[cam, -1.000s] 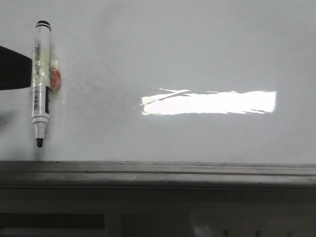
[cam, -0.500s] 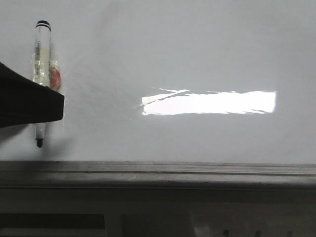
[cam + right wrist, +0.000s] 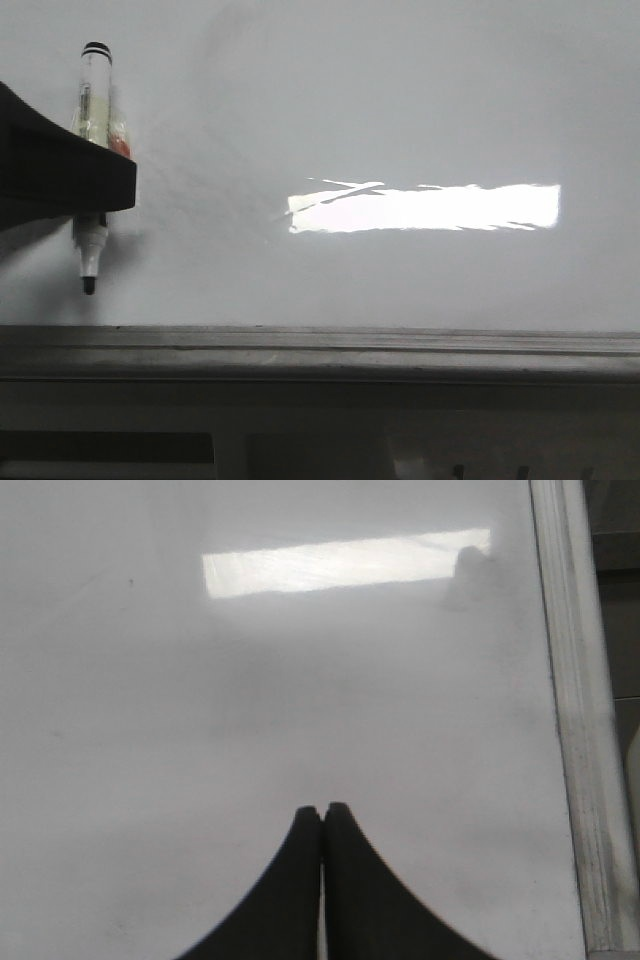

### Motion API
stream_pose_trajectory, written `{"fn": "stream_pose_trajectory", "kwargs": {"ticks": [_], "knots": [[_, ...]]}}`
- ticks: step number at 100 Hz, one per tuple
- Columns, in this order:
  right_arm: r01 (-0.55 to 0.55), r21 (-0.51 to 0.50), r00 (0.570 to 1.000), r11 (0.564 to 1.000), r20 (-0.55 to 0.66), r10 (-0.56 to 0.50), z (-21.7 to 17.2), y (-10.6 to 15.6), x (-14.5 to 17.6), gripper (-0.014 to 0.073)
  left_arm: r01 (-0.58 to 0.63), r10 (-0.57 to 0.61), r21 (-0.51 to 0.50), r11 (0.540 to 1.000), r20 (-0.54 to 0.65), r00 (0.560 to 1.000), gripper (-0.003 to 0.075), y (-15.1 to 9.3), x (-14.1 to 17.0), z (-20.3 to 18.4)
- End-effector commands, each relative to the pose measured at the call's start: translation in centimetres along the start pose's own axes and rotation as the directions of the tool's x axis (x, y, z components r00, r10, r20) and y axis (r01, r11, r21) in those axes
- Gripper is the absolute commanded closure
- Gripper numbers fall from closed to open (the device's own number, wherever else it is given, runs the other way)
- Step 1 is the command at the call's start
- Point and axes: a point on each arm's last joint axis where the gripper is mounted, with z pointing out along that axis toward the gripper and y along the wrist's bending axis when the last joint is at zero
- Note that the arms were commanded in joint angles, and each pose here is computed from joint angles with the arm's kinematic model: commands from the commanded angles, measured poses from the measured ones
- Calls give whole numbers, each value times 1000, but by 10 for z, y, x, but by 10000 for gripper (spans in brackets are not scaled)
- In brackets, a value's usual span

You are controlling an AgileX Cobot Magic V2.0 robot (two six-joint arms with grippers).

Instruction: Write number 6 on whiteboard

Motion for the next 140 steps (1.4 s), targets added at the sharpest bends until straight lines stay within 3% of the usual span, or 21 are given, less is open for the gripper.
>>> {"fn": "stream_pose_trajectory", "kwargs": {"ticks": [1, 9, 27, 42, 60, 86, 105, 120, 130, 140], "knots": [[3, 4, 995, 1000, 96, -3, -2, 0, -18, 659, 20, -20, -13, 1000, 4, 1000, 446, 1, -4, 5], [3, 4, 995, 1000, 96, -3, -2, 0, -18, 659, 20, -20, -21, 1000, -24, 1000, 507, 1, -1, 7], [3, 4, 995, 1000, 96, -3, -2, 0, -18, 659, 28, -30, -37, 999, -68, 997, 565, 3, 4, 10], [3, 4, 995, 1000, 97, -3, -2, 0, -18, 659, 41, -43, -40, 998, -68, 997, 743, 3, 4, 10], [9, -15, 995, 1000, 99, -7, -2, 1, -18, 659, 42, -43, -31, 999, -56, 998, 741, 2, 2, 6], [82, -180, 994, 980, 79, -69, -8, 13, -26, 659, -48, 48, 33, 998, 22, 999, 741, -8, -19, -17], [125, -344, 992, 930, 41, -119, -10, 27, -37, 659, -173, 170, 68, 983, 44, 985, 741, -15, -25, -32], [202, -485, 977, 851, 38, -211, -5, 44, -46, 651, -302, 299, 140, 943, 40, 953, 741, -28, -22, -35], [224, -559, 967, 798, 28, -252, -2, 56, -55, 587, -400, 397, 187, 897, 55, 916, 741, -36, -19, -36], [236, -617, 960, 751, 26, -280, 1, 69, -64, 461, -456, 453, 215, 864, 65, 889, 741, -41, -16, -36]]}}
